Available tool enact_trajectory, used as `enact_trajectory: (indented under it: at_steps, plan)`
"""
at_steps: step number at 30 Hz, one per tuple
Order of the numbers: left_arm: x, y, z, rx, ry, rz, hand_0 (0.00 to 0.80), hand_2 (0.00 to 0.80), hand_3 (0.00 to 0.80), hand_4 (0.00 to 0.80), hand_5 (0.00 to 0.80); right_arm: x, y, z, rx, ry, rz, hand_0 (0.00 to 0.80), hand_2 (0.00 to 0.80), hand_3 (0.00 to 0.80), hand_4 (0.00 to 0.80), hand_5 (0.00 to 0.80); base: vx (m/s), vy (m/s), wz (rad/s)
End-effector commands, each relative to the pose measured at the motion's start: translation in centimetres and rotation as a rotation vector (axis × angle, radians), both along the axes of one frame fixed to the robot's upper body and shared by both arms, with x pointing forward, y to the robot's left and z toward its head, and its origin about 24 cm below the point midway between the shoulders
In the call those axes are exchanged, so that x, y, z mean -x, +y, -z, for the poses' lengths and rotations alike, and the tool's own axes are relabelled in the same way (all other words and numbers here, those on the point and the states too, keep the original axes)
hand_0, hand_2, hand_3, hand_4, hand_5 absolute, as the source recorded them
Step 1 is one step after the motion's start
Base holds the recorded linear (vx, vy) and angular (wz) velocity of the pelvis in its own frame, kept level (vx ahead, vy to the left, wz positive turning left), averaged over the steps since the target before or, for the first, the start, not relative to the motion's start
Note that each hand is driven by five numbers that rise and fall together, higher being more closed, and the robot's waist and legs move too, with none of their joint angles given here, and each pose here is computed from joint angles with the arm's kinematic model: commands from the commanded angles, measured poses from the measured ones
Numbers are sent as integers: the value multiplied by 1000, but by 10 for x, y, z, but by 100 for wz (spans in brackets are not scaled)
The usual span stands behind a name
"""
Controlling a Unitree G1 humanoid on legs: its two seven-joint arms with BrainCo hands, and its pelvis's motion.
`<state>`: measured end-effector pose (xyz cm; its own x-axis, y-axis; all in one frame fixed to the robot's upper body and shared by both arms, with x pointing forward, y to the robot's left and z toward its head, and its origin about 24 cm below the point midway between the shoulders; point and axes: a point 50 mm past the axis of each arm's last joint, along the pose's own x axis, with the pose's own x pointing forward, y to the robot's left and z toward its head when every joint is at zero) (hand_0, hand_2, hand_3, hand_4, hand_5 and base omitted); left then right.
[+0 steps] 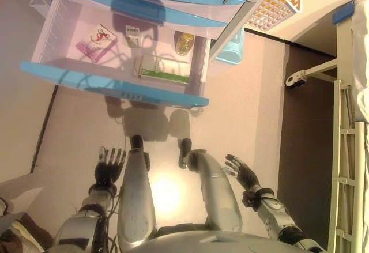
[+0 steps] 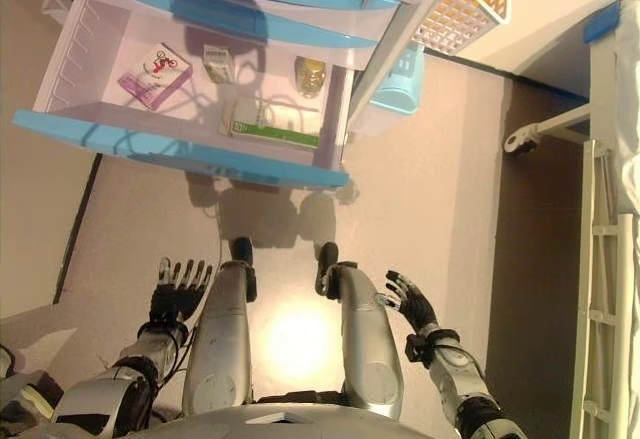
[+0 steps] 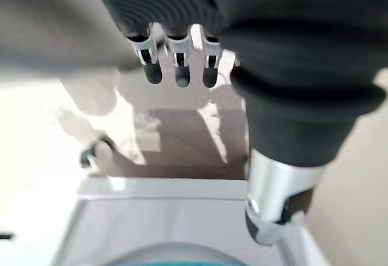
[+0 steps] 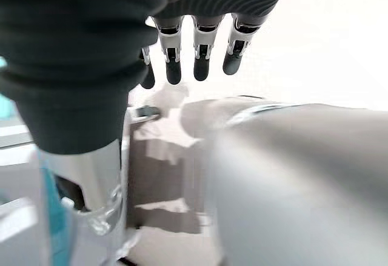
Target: Open the drawer and pick up the medicine
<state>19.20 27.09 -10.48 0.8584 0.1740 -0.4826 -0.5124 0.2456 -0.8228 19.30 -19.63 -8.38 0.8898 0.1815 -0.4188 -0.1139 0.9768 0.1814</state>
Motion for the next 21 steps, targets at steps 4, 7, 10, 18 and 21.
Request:
enact_trajectory:
  at_steps: [4, 7, 10, 18, 21]
  plan:
    - [55, 8, 18, -100, 126, 101, 0, 0, 0, 0, 0, -9, -42, -67, 137, -337, 22, 0, 0, 0, 0, 0, 5, 0, 9]
    - [66, 12, 19, -122, 143, 112, 0, 0, 0, 0, 0, -10, -51, -89, 194, -437, -5, 0, 0, 0, 0, 0, 9, 1, 10]
    - [71, 13, 19, -141, 152, 130, 0, 0, 0, 0, 0, -13, -57, -110, 256, -517, -38, 0, 0, 0, 0, 0, 5, -1, 16]
    - [83, 13, 22, -134, 169, 138, 0, 0, 0, 0, 0, -19, -60, -178, 435, -738, -171, 0, 0, 0, 0, 0, -29, 0, 5]
    - [84, 11, 22, -140, 180, 153, 0, 0, 0, 0, 0, -20, -56, -197, 513, -792, -248, 0, 0, 0, 0, 0, 11, -8, 4]
